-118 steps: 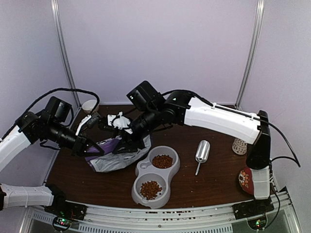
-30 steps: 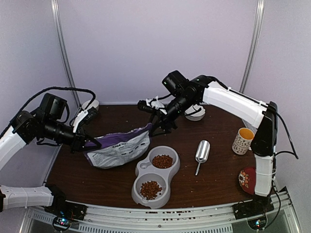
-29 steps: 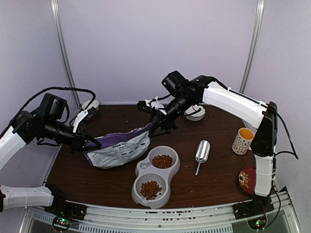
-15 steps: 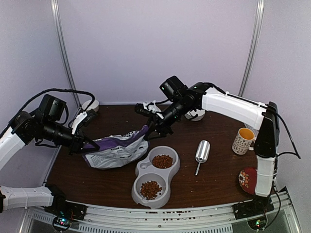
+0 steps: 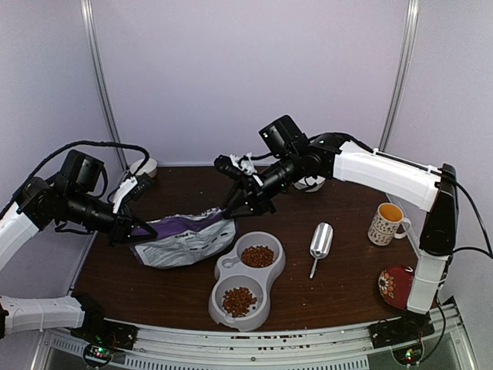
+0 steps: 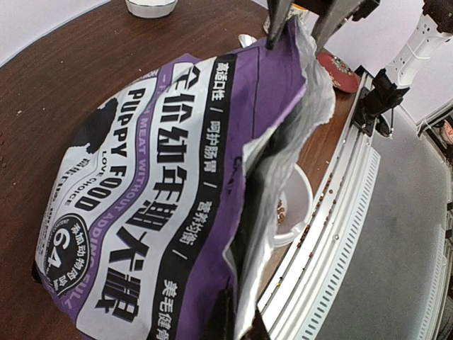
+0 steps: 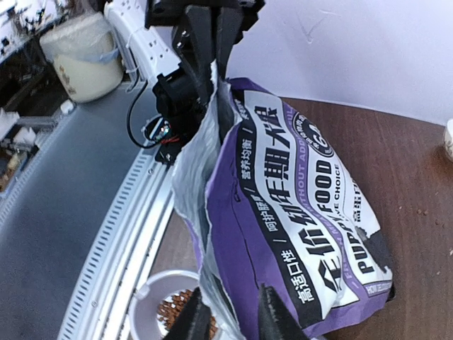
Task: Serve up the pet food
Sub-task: Press the seal on the pet food bag.
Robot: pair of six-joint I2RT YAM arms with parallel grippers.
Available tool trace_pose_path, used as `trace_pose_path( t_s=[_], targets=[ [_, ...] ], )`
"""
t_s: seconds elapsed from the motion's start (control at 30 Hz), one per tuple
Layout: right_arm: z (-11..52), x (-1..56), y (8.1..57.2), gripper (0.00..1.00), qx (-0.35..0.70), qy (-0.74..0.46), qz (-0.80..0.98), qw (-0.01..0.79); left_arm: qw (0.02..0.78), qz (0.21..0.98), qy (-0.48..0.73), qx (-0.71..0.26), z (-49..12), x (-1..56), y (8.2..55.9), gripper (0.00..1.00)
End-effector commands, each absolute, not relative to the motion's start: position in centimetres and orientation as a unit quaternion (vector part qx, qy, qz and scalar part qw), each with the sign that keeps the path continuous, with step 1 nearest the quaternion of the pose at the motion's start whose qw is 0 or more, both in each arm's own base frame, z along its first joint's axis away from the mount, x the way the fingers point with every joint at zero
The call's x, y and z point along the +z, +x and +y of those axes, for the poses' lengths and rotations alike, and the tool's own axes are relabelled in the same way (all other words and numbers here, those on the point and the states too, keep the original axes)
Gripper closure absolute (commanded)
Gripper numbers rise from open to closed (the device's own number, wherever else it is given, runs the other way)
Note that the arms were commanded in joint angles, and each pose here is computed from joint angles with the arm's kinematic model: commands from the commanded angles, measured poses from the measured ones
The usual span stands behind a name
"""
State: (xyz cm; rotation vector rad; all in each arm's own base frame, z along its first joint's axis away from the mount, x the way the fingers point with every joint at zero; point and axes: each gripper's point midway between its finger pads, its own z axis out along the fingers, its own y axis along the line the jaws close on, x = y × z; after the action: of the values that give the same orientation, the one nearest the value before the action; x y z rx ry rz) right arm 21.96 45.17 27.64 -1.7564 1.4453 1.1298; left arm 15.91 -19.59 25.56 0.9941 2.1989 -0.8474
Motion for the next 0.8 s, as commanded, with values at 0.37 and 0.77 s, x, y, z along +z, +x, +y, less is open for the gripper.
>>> trace_pose_path(
  t_s=[0.37,0.77],
  targets=[
    [44.4,27.2,25.1,1.0,0.494,-0.569,0.625,0.203,0.293,0.811,0.372,-0.343,-20.0,27.2,15.4,1.0],
    [41.1,26.1,27.0,1.0,0.445,-0.579,0.663,0.164,0.162,0.823,0.332,-0.431,-20.4,24.8,10.7,1.0]
  ],
)
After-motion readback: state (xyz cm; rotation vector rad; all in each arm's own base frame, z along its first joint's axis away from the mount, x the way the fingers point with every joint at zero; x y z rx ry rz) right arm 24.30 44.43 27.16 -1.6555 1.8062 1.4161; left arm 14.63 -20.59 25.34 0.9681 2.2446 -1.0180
